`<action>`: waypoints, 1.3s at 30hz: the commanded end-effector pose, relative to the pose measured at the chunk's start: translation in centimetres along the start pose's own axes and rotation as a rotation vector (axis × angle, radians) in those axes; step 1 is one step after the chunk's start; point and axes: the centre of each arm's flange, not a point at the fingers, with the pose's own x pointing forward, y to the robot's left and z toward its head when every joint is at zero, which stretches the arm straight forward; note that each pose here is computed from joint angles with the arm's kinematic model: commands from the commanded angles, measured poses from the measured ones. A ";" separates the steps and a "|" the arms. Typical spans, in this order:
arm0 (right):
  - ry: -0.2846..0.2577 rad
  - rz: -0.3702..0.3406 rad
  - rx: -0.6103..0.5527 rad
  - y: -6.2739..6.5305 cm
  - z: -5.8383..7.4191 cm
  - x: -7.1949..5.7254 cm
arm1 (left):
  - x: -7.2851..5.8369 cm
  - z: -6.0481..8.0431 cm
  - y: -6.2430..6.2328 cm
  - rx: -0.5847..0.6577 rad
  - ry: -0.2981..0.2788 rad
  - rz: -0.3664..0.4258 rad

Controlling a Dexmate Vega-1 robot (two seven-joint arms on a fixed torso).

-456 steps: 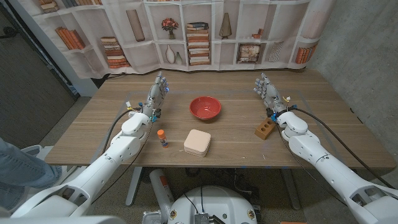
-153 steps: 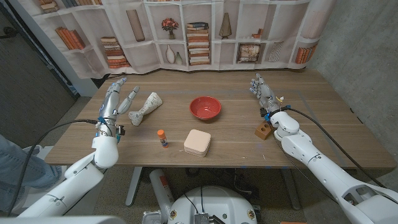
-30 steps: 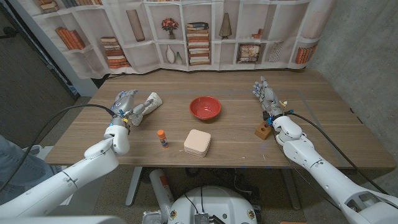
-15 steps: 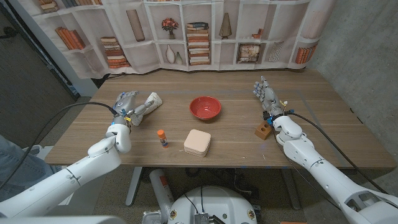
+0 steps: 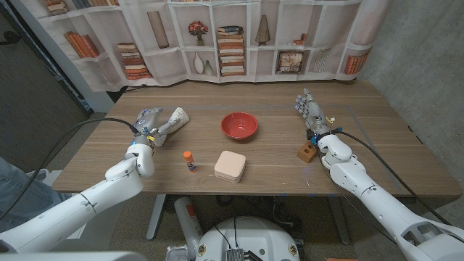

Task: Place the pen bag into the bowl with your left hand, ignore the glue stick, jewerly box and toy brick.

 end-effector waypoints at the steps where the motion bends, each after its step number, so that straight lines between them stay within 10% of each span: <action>1: -0.002 -0.004 0.005 -0.1 -0.1 -0.1 | 0.4 0.5 -0.5 0.026 0.012 -0.035; 39: 0.002 -0.011 0.011 -0.4 -0.4 -0.4 | 1.1 1.4 -2.2 0.107 0.066 -0.158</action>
